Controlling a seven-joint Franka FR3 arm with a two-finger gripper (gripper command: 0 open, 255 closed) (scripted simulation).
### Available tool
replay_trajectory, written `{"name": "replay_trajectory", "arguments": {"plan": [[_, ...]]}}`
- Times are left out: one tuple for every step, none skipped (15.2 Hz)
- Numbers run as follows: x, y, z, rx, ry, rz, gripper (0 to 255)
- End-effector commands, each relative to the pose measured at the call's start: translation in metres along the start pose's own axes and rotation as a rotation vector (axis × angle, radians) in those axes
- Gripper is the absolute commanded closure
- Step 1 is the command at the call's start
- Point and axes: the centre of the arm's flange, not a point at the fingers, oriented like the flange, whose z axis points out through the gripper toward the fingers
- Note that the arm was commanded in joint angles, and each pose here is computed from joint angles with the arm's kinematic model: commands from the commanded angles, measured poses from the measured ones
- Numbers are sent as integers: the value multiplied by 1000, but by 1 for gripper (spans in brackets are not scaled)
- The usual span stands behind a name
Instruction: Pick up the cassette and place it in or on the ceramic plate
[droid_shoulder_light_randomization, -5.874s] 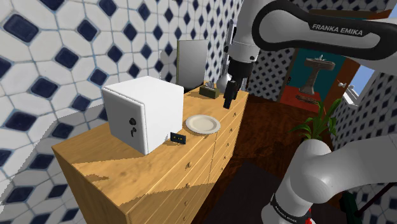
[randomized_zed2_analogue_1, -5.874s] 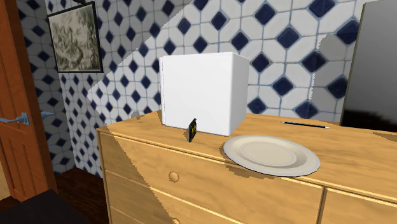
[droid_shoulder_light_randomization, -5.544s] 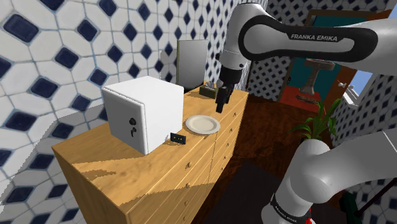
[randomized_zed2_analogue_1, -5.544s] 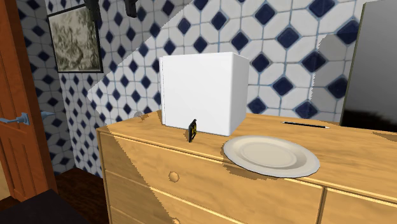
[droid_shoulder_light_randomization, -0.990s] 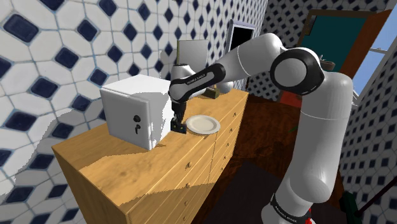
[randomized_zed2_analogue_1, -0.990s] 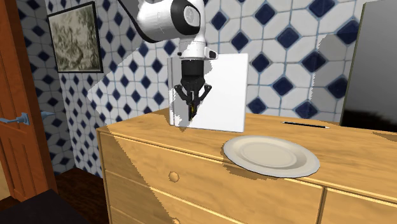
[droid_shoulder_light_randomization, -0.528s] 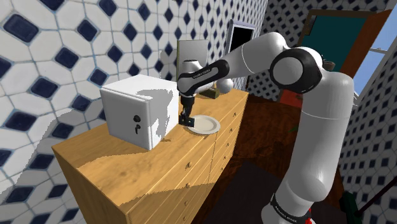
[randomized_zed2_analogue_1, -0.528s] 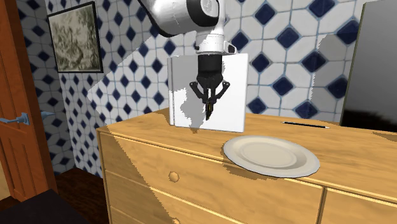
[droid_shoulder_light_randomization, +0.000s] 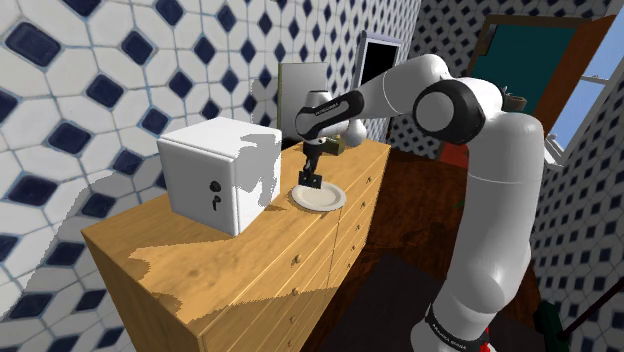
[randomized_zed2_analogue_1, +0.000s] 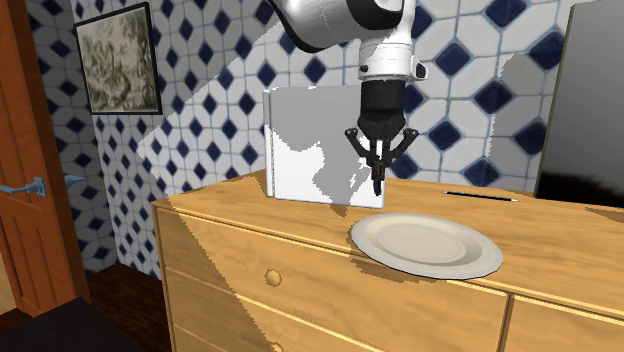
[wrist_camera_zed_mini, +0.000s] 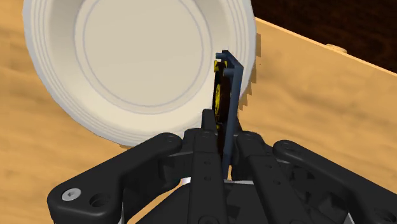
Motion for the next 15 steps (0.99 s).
{"name": "replay_trajectory", "arguments": {"plan": [[-8,24,3,0,0,-2,255],[-12,37,3,0,0,-2,255],[-17,49,2,0,0,-2,255],[-22,61,2,0,0,-2,255],[-28,78,2,0,0,-2,255],[-28,78,7,0,0,-2,255],[-28,78,12,0,0,-2,255],[-28,78,18,0,0,-2,255],[-28,78,23,0,0,-2,255],[-28,78,28,0,0,-2,255],[-28,78,34,0,0,-2,255],[-28,78,39,0,0,-2,255],[-28,78,44,0,0,-2,255],[-28,78,49,0,0,-2,255],[-28,78,55,0,0,-2,255]]}}
